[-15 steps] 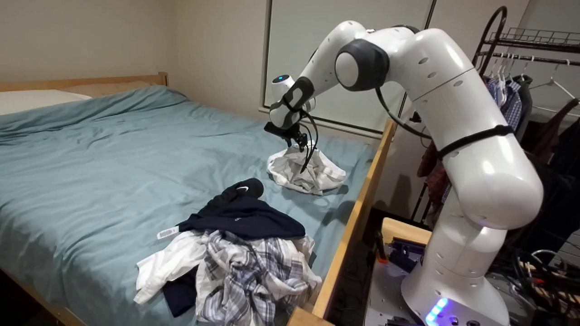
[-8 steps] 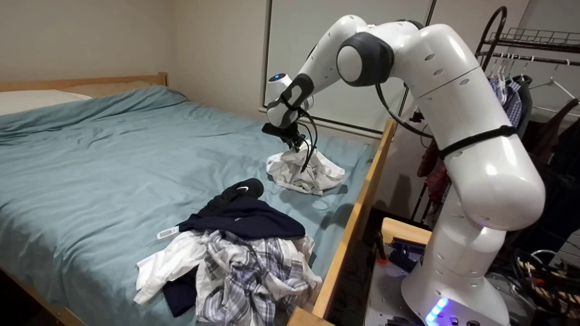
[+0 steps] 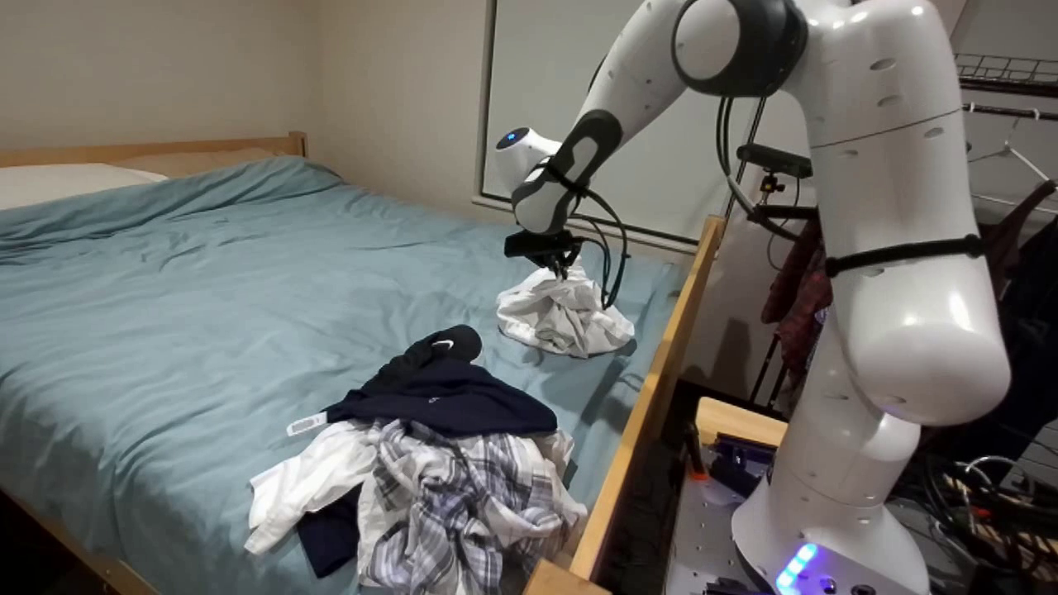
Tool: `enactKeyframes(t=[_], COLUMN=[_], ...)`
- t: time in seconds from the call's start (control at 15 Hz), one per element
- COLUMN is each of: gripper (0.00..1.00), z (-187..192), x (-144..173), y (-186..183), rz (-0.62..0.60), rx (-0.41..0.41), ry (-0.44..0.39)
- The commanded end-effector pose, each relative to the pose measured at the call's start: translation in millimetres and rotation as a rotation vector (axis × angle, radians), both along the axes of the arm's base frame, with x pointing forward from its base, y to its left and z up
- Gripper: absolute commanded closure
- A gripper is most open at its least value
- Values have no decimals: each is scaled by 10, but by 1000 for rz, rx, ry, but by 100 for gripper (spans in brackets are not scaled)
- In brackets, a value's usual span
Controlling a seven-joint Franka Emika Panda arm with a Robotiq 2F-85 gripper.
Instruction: Fold the white clothing on the right side of the bed
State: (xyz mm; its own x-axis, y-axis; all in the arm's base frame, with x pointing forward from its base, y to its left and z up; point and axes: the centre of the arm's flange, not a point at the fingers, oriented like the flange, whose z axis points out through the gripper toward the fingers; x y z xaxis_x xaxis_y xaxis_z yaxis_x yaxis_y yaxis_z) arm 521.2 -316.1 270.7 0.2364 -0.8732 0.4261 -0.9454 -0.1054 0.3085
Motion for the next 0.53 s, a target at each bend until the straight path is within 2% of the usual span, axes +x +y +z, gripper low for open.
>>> enactKeyframes(t=[0.0,0.2,0.47], gripper=[92,92,92], z=[308,119,-430], x=[-708,-878,-984], y=[107,26,-206], rz=[172,248,290], rx=[47,114,201], ry=[87,209,392])
